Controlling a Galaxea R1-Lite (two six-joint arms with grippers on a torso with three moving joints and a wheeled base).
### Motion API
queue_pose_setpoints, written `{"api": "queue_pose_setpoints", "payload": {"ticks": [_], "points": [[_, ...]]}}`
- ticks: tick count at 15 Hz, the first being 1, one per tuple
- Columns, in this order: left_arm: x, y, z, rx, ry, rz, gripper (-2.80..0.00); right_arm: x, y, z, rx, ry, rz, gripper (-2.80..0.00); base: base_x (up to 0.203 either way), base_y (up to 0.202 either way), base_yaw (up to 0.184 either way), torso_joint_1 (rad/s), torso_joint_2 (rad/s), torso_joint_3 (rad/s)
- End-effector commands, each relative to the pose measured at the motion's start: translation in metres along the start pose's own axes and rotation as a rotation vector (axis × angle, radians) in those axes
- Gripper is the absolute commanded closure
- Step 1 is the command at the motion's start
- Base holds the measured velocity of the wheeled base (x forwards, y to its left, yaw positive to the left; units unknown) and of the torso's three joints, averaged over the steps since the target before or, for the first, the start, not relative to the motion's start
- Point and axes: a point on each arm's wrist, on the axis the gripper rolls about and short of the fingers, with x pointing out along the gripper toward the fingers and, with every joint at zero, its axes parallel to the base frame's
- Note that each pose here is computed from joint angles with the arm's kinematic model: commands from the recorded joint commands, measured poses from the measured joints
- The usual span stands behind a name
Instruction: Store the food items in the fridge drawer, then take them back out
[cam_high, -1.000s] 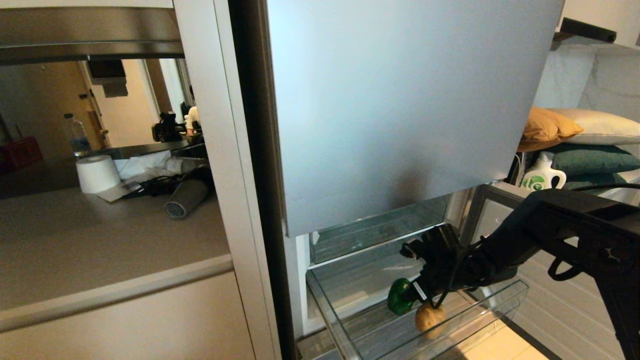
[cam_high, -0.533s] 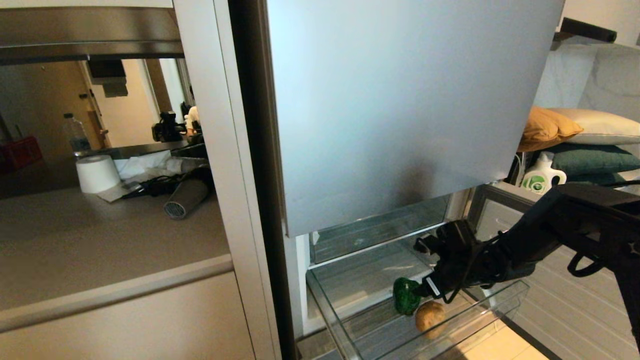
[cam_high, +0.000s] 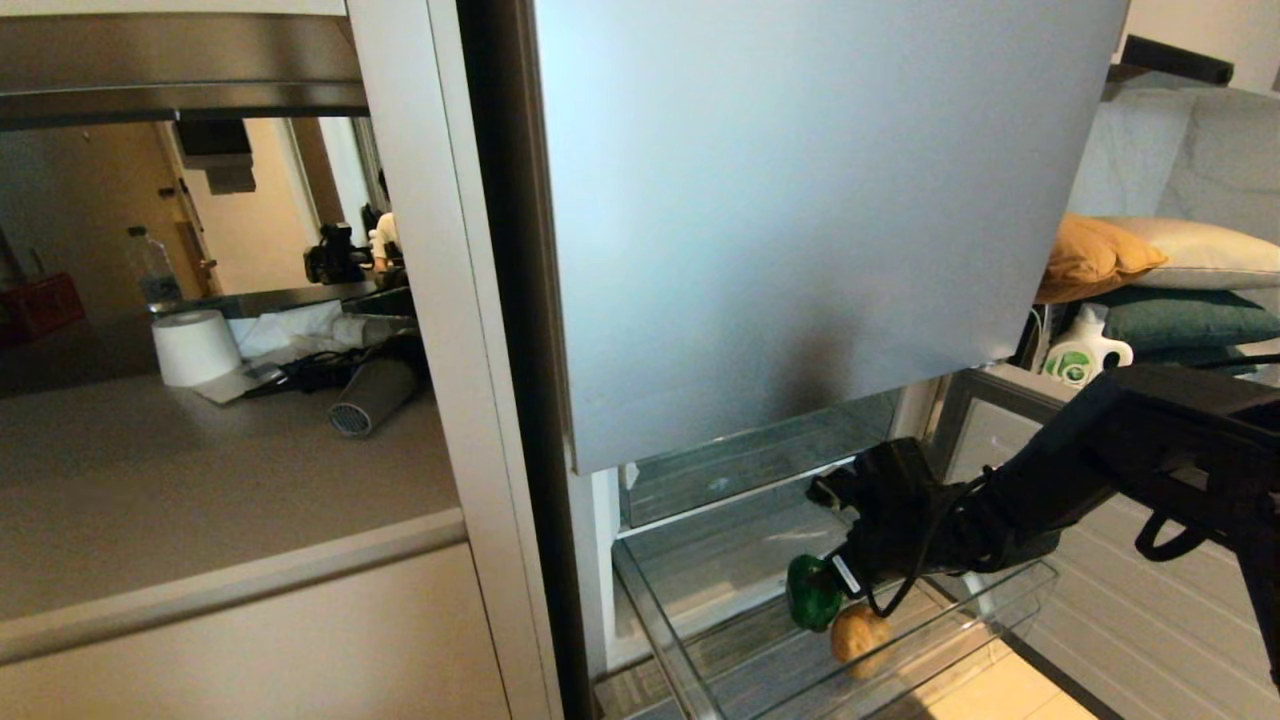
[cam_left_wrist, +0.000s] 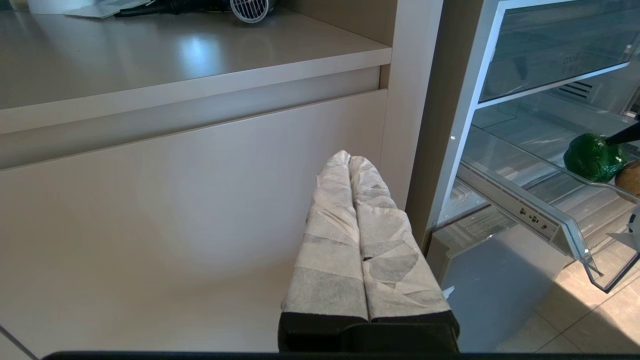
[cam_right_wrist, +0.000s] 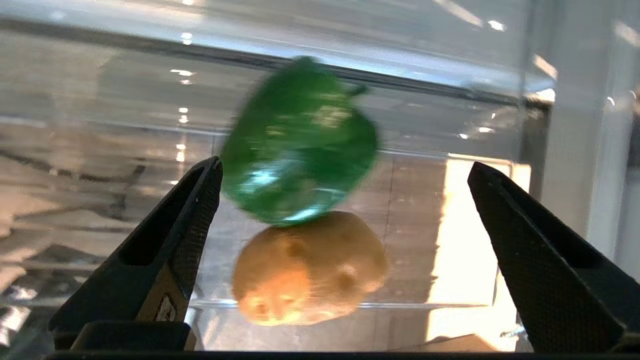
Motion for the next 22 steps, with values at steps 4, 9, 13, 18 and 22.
{"api": "queue_pose_setpoints", "payload": {"ticks": [4, 9, 13, 18, 22], "points": [[0.0, 0.0, 0.0, 0.0, -0.001, 0.001, 0.0, -0.017, 0.002, 0.005, -0.019, -0.028, -0.003, -2.8, 0.0, 0.0, 0.0, 0.0, 0.0, 0.0], [0.0, 0.0, 0.0, 0.0, -0.001, 0.001, 0.0, -0.021, 0.005, -0.002, -0.024, -0.008, 0.002, -2.8, 0.0, 0.0, 0.0, 0.0, 0.0, 0.0], [0.0, 0.0, 0.0, 0.0, -0.001, 0.0, 0.0, -0.021, 0.005, -0.002, -0.024, -0.009, 0.0, -2.8, 0.0, 0.0, 0.0, -0.04, 0.11, 0.056], [0.0, 0.0, 0.0, 0.0, -0.001, 0.0, 0.0, -0.019, 0.004, 0.001, -0.027, -0.017, 0.0, -2.8, 0.0, 0.0, 0.0, -0.014, 0.05, 0.02], [0.0, 0.0, 0.0, 0.0, -0.001, 0.001, 0.0, -0.018, 0.004, -0.001, -0.027, -0.012, 0.002, -2.8, 0.0, 0.0, 0.0, -0.052, 0.11, 0.061]]}}
